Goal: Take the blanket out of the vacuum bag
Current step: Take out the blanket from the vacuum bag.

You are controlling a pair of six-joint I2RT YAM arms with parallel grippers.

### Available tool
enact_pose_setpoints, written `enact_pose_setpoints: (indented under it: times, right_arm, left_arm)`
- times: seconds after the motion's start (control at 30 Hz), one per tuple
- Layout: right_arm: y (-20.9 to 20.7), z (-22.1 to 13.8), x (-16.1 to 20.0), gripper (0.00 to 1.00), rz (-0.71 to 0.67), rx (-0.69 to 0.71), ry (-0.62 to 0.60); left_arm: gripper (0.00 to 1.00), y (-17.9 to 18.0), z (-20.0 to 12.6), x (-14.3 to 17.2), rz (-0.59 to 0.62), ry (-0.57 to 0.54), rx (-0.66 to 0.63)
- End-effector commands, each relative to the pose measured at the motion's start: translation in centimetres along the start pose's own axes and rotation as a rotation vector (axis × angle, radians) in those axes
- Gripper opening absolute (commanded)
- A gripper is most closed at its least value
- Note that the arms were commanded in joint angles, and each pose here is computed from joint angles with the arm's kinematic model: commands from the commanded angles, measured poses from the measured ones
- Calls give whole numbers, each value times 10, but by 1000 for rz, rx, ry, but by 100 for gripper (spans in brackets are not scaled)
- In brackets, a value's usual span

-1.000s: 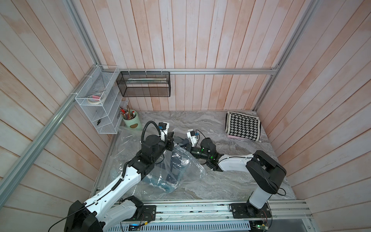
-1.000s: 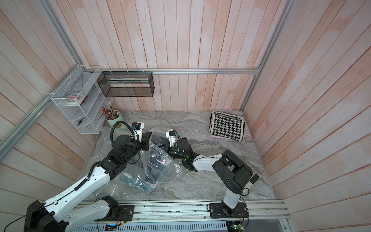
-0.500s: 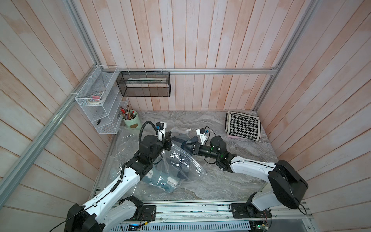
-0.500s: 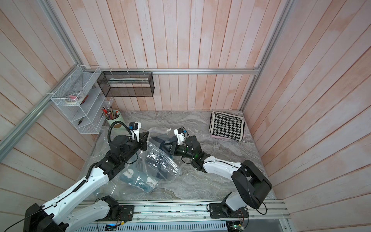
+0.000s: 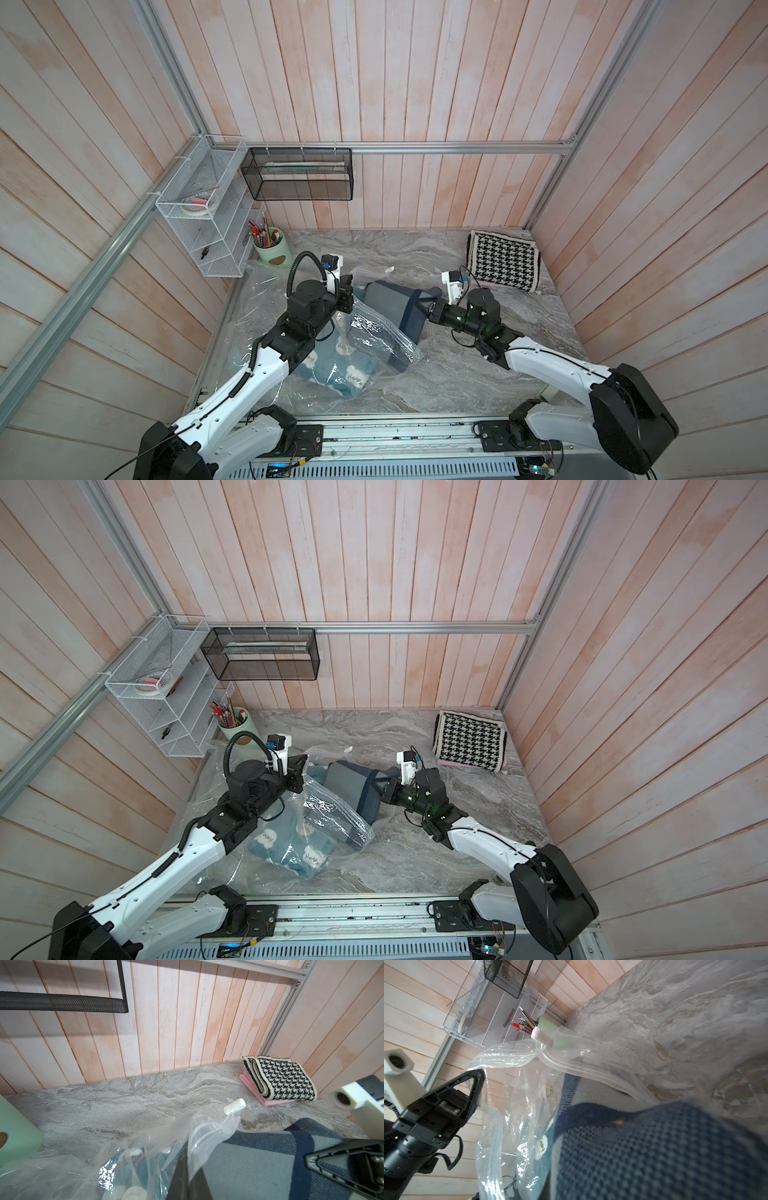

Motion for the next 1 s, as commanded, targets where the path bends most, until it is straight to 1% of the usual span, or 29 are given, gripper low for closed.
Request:
enact_pose_setpoints:
  times: [0.0, 0.13, 0.3, 0.4, 0.43, 0.57, 0.67, 0.8, 0.97]
  right_arm:
    - [-19, -6, 2, 0, 2, 46, -30]
    - [-30, -5, 11, 0, 25, 25, -32]
    - [-28, 2, 11, 0, 10, -7, -24]
    - [-26, 4, 10, 7, -1, -30, -29]
    - [-24, 4, 10, 12, -4, -42, -30]
    - [-20, 6, 12, 34, -14, -81, -21]
    - [-17, 9, 11, 42, -13, -101, -15]
    - [-18, 14, 12, 45, -13, -105, 1]
    - [-17, 26, 15, 45, -1, -127, 46]
  left_arm:
    - [0, 5, -2, 1, 20, -9, -13]
    - [0, 3, 0, -1, 12, -8, -1]
    - [0, 4, -1, -2, 15, -7, -4]
    - [0, 4, -3, -1, 17, -6, -9]
    - [0, 4, -3, -1, 17, -6, -8]
    - [0, 5, -5, 0, 20, -1, -10]
    - [0, 5, -6, 0, 26, 0, -13]
    - [0, 7, -7, -2, 30, -3, -19]
    - [0, 7, -8, -4, 31, -6, -20]
Point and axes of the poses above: each gripper's point midway between its finger pads, its own z axis out along the fingers, its own y axis along the line the jaws close on, x = y × z, the point moved 1 cm from there along -z, back along the fingers, and after that the axes turned 5 degrees about z, right-handed, at the moved point
